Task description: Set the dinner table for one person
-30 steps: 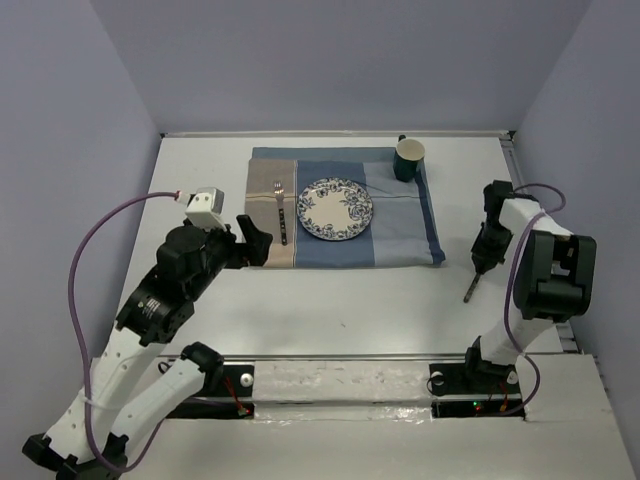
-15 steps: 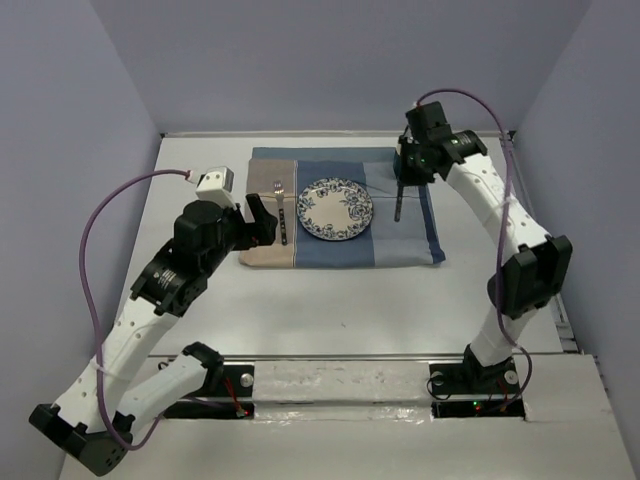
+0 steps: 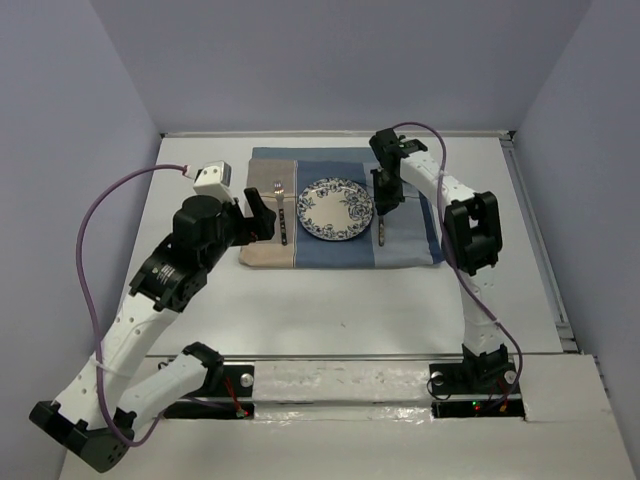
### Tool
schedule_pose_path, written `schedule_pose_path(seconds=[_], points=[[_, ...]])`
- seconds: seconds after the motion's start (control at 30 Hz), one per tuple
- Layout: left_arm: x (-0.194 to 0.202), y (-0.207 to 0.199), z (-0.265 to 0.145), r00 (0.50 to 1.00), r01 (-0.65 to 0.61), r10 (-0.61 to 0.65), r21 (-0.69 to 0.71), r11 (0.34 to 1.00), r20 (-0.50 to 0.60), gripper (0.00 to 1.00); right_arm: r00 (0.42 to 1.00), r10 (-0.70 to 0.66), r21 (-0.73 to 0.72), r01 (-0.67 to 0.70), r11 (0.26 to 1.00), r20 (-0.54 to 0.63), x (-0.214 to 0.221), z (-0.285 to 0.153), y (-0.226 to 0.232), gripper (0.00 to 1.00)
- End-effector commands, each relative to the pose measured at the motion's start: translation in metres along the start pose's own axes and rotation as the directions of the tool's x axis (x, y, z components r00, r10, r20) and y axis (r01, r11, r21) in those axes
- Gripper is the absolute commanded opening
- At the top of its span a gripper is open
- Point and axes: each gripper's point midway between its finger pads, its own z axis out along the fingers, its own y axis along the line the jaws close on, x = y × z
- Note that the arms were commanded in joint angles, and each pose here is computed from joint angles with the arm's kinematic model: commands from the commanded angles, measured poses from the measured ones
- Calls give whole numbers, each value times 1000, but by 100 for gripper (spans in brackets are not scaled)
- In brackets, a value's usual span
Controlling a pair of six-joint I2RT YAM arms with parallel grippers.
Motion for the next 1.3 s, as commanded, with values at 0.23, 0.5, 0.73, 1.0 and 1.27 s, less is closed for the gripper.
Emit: schedule_pose_path(seconds=[0.23,0.5,0.73,1.0,1.27], points=[[-8,-3,5,1000,-1,1,4,1000,18,99,999,32,13,-32,999,42,-28,3,-18,0],[-7,-1,9,1000,-24,25,-9,1000,10,99,999,24,80,-27,996,35,-31,25,-27,1],[-19,4,14,997,-59,61,-46,997,39,99,989,19,7,-20,1000,146,-55,-22,-16,72],[-80,17,2,974,-108,143,-199,974,174,99,953,83,-319,15,948,291,-36,-144,33,85],[-178,-9,-38,908,-45,116,-180,983,403,99,612,295,-536,255,805,734,-8,-349,34,77]])
